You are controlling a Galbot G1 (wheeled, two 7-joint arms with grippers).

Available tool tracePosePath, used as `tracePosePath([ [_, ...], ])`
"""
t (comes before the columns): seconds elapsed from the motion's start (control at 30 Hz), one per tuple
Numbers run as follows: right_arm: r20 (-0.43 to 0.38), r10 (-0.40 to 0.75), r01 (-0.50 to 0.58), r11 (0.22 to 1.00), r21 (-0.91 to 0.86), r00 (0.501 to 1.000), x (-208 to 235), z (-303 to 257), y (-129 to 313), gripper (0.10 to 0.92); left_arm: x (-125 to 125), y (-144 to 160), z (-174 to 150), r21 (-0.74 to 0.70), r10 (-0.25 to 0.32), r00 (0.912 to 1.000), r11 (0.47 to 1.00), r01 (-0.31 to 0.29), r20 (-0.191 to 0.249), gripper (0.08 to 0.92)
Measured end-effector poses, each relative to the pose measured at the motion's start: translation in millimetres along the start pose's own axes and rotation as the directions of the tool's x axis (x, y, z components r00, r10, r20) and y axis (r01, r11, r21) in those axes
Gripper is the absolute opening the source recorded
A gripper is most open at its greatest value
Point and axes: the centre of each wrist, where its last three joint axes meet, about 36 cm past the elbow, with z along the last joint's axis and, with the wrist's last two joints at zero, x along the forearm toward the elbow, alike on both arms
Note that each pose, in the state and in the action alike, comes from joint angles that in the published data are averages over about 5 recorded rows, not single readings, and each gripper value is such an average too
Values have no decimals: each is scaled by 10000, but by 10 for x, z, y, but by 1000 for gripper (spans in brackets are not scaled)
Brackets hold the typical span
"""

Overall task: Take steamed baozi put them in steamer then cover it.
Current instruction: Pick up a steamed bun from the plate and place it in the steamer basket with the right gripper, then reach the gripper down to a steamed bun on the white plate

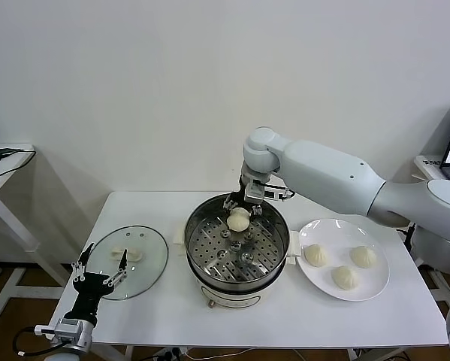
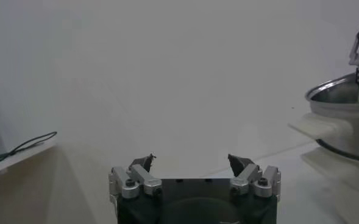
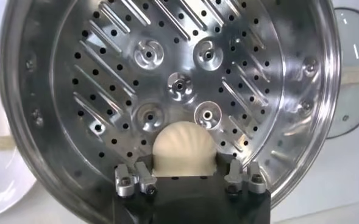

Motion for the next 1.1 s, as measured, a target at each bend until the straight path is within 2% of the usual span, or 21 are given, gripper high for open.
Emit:
tracePosePath([
  [0.3, 116, 139, -131, 9980, -618, 9998, 260, 29, 39, 823, 14, 14, 1, -50, 1, 10000, 10000, -1, -21, 823],
  [0.47, 120, 375, -350, 9851, -1686, 9992, 720, 93, 200, 823, 34, 8, 4, -58, 32, 10000, 10000, -32, -48, 823],
  [0.6, 3, 461, -437, 9494, -3110, 9989, 1108, 155, 495, 823, 52, -1, -19, -63, 60, 10000, 10000, -60, -7, 823],
  [0.83, -149, 344, -363, 7908, -6110, 9993, 1395, 193, 1286, 823, 70, -49, -66, -101, 173, 9998, 9998, -172, 126, 823],
  [1.1, 133, 207, -3, 5494, -8356, 9997, 1110, 127, 2082, 823, 71, -97, -97, -103, 222, 9995, 9997, -220, 209, 823],
])
